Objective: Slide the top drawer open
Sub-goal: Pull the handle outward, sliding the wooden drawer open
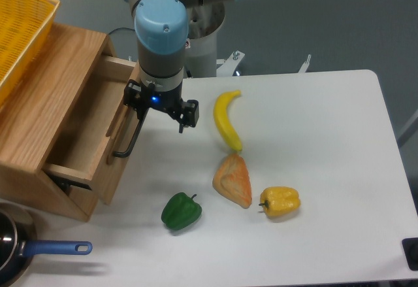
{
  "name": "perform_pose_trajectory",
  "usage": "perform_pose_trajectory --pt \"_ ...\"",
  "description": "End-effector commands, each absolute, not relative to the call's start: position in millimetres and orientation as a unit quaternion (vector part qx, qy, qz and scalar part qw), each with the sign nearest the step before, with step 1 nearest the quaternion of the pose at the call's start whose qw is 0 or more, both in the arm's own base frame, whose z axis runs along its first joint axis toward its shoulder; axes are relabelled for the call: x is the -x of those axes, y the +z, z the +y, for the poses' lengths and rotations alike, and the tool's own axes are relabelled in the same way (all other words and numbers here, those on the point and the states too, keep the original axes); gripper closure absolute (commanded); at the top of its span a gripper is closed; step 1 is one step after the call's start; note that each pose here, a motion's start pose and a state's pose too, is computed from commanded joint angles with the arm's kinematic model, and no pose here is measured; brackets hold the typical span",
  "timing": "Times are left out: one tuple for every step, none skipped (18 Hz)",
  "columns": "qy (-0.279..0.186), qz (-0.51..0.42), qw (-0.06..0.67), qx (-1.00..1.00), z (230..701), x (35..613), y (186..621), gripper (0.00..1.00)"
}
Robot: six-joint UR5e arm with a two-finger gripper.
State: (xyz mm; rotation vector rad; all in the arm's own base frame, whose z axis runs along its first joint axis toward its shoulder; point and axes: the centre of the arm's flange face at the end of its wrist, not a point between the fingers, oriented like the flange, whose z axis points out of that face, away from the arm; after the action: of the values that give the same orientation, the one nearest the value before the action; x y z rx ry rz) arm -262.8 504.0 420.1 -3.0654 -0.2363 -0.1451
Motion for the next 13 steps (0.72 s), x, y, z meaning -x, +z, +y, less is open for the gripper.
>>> perform_pose_trajectory --pt "-0.046 -0.079 0.031 0.995 502 266 420 0.0" --pt "-0.041 -0.08 0.031 0.995 502 268 422 0.0" --pt "-0.039 -0.08 0.031 0.996 503 270 423 0.0" --pt "-0.039 -0.083 0.031 0.995 503 275 421 0.0" --pt "-0.038 -0.083 0.033 0.995 504 276 423 0.0" --pt "-0.037 -0.088 0.034 0.995 502 281 424 0.0" --pt "-0.036 -0.092 0.034 0.995 499 286 425 0.0" --pt "-0.036 -0.089 0.035 0.995 498 287 425 0.0" --pt "-0.036 -0.088 0.035 0.995 497 290 425 0.0" --pt "-0.036 -0.091 0.035 0.995 495 293 425 0.0" --pt "-0.035 -0.092 0.035 0.995 494 294 426 0.0" --pt "-0.033 -0.093 0.034 0.995 493 296 426 0.0" --pt "-0.029 -0.097 0.031 0.994 490 301 425 0.0"
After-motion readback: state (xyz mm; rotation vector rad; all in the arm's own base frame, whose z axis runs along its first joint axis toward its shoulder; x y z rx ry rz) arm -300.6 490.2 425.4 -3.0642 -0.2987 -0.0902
